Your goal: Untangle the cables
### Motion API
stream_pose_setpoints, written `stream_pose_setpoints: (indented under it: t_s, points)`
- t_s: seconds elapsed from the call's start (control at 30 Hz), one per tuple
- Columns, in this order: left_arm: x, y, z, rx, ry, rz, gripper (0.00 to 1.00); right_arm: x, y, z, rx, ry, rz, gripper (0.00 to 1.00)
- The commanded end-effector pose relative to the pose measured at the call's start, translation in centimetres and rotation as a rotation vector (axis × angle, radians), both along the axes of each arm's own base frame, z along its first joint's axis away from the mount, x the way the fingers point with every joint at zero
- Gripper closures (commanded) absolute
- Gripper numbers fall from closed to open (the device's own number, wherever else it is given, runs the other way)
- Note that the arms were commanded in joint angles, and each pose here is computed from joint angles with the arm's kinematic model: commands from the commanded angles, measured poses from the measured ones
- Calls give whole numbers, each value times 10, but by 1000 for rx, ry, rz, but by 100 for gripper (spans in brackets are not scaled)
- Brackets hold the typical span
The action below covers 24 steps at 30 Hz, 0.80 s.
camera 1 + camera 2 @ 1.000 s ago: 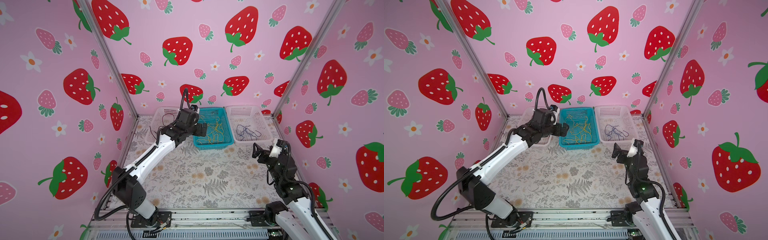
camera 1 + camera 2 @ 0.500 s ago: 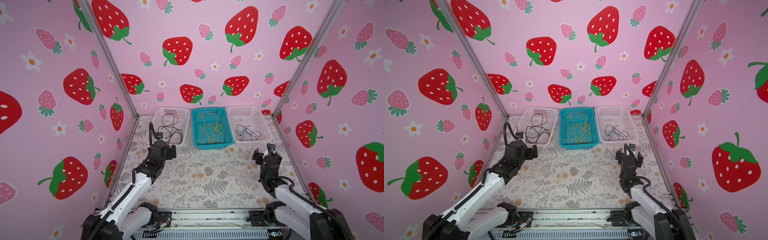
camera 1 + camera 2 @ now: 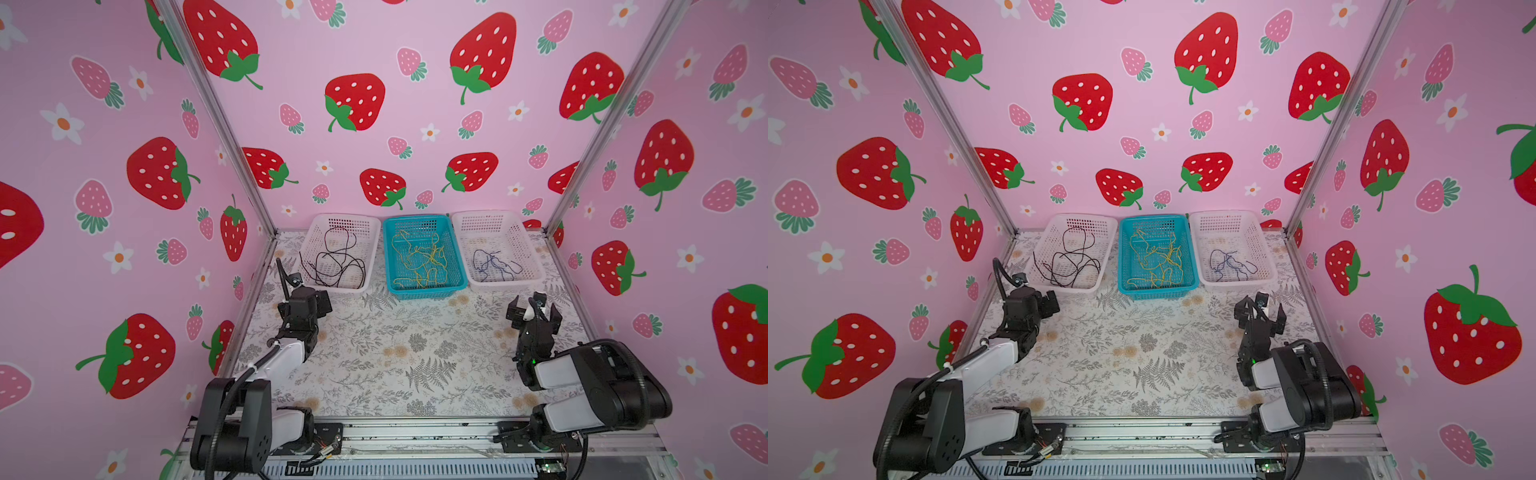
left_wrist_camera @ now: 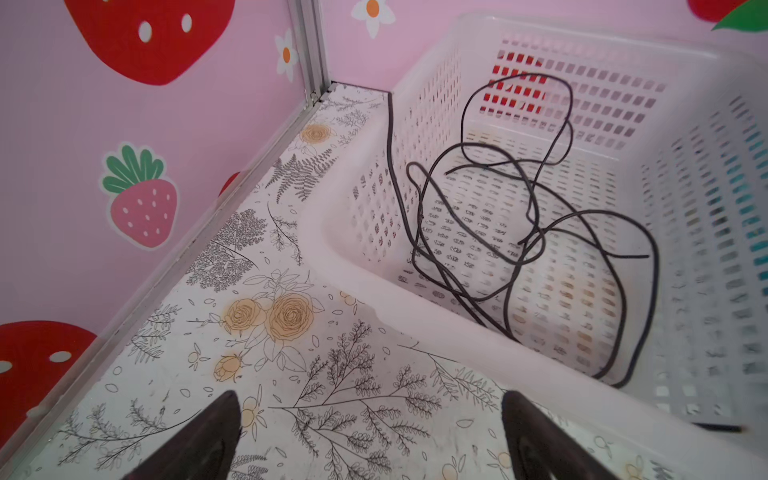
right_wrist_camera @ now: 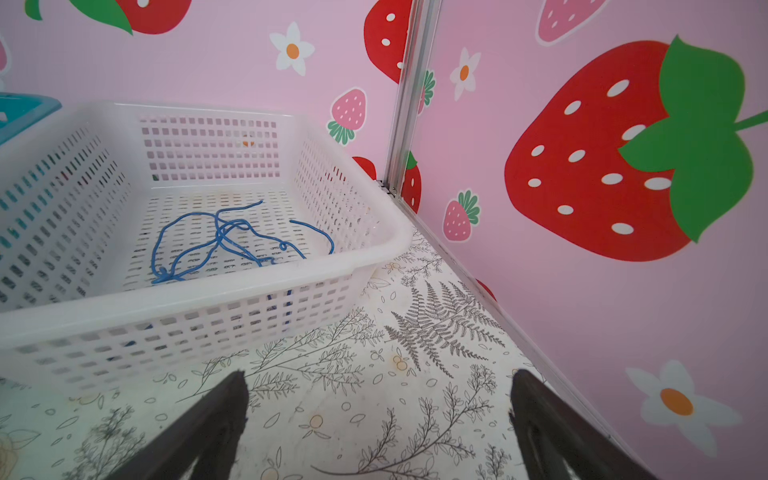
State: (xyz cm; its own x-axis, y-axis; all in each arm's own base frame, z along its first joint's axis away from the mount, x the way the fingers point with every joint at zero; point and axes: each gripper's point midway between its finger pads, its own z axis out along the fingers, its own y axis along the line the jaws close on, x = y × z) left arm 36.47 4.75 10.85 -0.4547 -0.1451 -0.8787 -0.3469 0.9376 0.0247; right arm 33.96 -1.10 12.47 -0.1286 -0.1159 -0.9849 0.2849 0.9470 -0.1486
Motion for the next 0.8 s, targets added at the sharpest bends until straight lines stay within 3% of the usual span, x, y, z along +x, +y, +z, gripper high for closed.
stream_pose_setpoints:
  t_s: [0.0,0.2,0.23,0.77]
  points:
    - [15,9,9,2,-140,3,1,11,12,15,15,-75,101,1]
    - [34,-13,-19,0,-123,-137,1,33,8,2,35,3,86,1]
    - [33,-15,-23,6,-77,-141,1,32,9,2,37,6,94,1]
    - [33,-17,-21,28,-90,-138,1,37,10,-1,40,23,113,1]
